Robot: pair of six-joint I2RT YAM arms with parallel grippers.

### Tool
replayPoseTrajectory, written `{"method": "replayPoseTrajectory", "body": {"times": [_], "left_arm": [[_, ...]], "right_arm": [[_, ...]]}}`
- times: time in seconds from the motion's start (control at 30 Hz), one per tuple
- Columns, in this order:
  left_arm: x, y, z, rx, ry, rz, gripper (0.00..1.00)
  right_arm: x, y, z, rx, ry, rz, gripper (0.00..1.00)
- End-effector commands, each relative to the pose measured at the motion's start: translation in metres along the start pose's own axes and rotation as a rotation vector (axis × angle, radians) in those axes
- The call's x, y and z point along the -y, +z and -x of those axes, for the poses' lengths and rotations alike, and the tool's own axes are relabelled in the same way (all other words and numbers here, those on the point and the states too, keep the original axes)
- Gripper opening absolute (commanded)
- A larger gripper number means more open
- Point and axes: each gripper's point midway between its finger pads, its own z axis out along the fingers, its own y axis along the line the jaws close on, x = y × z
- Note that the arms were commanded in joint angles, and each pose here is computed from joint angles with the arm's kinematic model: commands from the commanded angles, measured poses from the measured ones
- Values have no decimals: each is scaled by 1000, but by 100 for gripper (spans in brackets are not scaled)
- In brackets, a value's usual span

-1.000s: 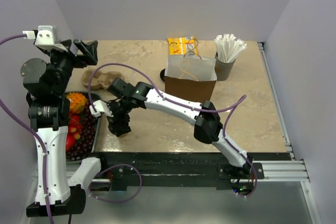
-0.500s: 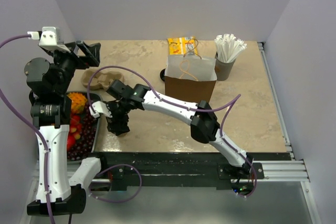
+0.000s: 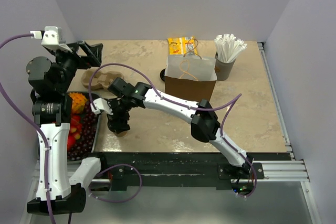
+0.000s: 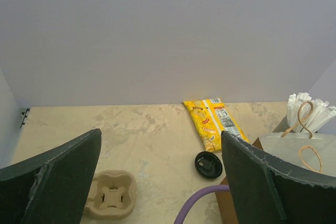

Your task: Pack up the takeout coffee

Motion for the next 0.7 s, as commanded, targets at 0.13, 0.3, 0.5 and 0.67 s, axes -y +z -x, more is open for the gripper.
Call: {"method": "replayPoseTrajectory", "body": {"times": [0.13,0.3,0.5,0.67], "left_arm": [[6,7,4,27,-33,-48,100],[7,8,2,22,-41,-54,100],[7,8,1,20,-43,-56,100],[7,7,0,15,-44,-55,100]], "right_arm": [[10,-17,14,48,12,-25,99],[8,-23,29,105,7,-2,99],[7,-24,47,163,25,9,99],[0,-20,47,172,25,49,99]]}}
